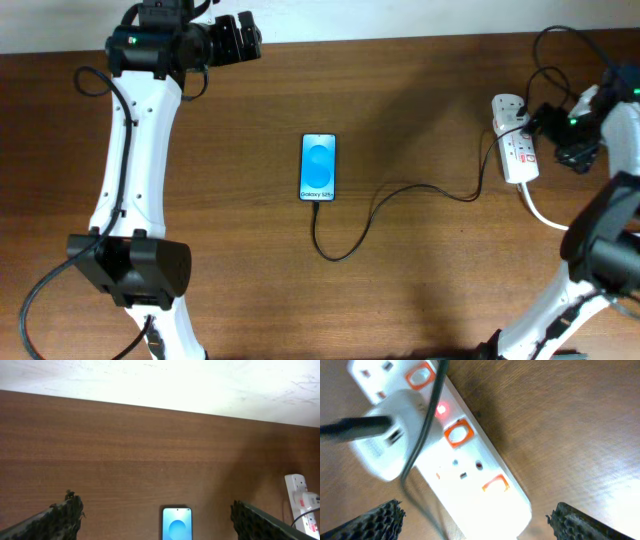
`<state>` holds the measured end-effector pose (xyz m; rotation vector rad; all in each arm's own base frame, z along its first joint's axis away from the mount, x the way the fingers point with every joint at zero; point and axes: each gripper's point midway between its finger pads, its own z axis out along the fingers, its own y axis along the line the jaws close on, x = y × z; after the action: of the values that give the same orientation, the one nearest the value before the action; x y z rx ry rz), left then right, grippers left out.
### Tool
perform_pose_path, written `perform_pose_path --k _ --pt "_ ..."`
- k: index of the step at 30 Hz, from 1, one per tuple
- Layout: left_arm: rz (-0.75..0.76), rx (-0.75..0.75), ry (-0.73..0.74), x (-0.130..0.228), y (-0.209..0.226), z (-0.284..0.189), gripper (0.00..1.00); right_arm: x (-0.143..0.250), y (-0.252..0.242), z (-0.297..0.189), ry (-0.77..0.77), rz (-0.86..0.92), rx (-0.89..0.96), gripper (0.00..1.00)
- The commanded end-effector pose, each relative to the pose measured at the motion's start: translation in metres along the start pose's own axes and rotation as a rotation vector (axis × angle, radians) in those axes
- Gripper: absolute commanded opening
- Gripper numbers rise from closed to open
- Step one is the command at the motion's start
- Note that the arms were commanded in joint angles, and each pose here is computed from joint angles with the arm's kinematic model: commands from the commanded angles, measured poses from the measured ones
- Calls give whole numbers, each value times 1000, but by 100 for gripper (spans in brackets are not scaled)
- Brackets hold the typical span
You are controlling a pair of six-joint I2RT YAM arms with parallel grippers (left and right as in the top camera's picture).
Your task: Plug charger to phone and switch on socket
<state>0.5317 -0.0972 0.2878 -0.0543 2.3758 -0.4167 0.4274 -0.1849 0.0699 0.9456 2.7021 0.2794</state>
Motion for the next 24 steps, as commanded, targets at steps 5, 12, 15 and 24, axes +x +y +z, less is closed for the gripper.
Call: perform_pose_path --k 5,12,15,24 --pt "13 -11 3 1 4 2 100 32 4 -132 -107 -2 45 99" --pt "13 -11 3 1 4 2 99 157 36 -188 -192 -165 -21 98" --pt "13 -11 3 1 4 2 99 208 42 -200 -217 -248 -60 98" --pt "13 -11 3 1 4 2 99 263 55 -255 -424 -322 -236 99"
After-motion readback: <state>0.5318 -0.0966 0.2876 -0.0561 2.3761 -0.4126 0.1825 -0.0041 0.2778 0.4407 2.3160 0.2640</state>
